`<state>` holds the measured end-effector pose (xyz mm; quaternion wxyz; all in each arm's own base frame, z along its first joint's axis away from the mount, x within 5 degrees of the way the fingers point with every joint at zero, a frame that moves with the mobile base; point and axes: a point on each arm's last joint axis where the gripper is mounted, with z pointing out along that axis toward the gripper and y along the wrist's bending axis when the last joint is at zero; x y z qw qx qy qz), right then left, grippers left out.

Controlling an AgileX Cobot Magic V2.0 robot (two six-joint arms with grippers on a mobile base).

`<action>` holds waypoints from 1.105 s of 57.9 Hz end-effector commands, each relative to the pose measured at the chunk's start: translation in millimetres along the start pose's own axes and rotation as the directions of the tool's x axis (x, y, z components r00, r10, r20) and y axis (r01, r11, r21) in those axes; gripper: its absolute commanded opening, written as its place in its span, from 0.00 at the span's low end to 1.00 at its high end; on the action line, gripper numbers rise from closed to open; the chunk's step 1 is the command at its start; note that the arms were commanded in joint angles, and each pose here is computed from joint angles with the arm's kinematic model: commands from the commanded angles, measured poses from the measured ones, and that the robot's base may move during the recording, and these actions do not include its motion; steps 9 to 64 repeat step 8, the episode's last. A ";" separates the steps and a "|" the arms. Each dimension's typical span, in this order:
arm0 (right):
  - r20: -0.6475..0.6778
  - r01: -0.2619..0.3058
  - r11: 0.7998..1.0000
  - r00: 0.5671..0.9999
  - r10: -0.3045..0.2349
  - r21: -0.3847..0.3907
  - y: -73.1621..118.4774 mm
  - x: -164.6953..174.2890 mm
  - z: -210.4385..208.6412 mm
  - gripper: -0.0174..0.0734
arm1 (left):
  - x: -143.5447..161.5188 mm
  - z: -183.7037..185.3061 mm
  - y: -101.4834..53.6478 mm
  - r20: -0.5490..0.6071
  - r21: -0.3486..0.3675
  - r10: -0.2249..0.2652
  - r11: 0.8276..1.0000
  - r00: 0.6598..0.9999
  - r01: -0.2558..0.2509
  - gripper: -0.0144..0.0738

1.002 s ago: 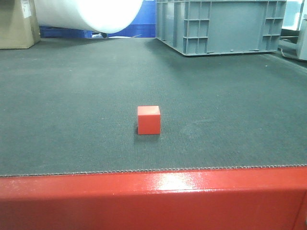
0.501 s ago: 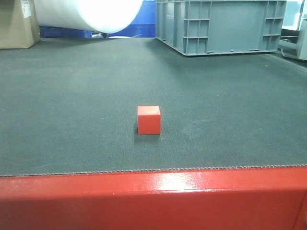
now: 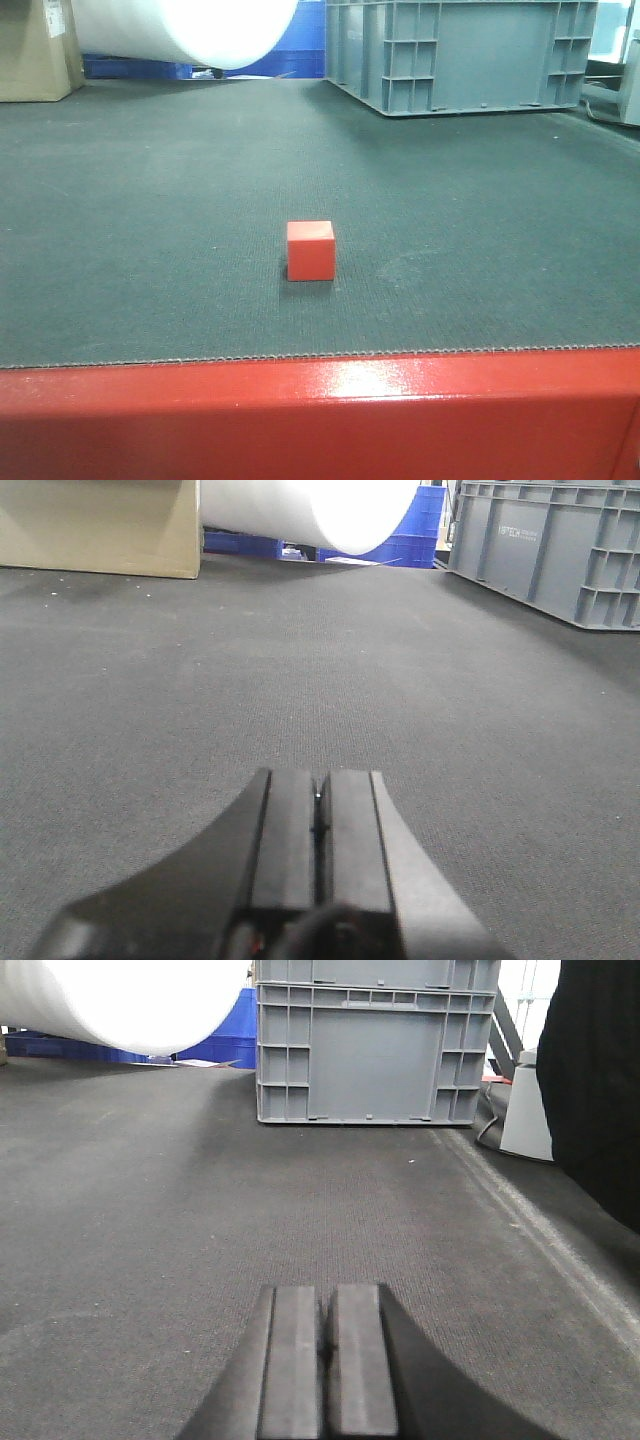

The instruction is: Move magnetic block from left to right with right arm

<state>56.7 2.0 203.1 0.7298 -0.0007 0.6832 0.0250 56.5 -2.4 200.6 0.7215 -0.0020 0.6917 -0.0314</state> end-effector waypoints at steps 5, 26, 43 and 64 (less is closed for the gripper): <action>0.099 0.006 1.000 0.995 -0.008 0.013 -0.8 -8.7 -2.0 0.26 | -4.9 -0.6 -0.1 0.081 0.006 -0.011 1.000 0.997 0.010 0.02; 0.099 0.006 1.000 0.995 -0.008 0.013 -0.8 -8.7 -2.0 0.26 | -4.9 -0.6 -0.1 0.081 0.006 -0.011 1.000 0.997 0.010 0.02; 0.099 0.006 1.000 0.995 -0.008 0.013 -0.8 -8.7 -2.0 0.26 | -4.9 -0.6 -0.1 0.081 0.006 -0.011 1.000 0.997 0.010 0.02; 0.099 0.006 1.000 0.995 -0.008 0.013 -0.8 -8.7 -2.0 0.26 | -4.9 -0.6 -0.1 0.081 0.006 -0.011 1.000 0.997 0.010 0.02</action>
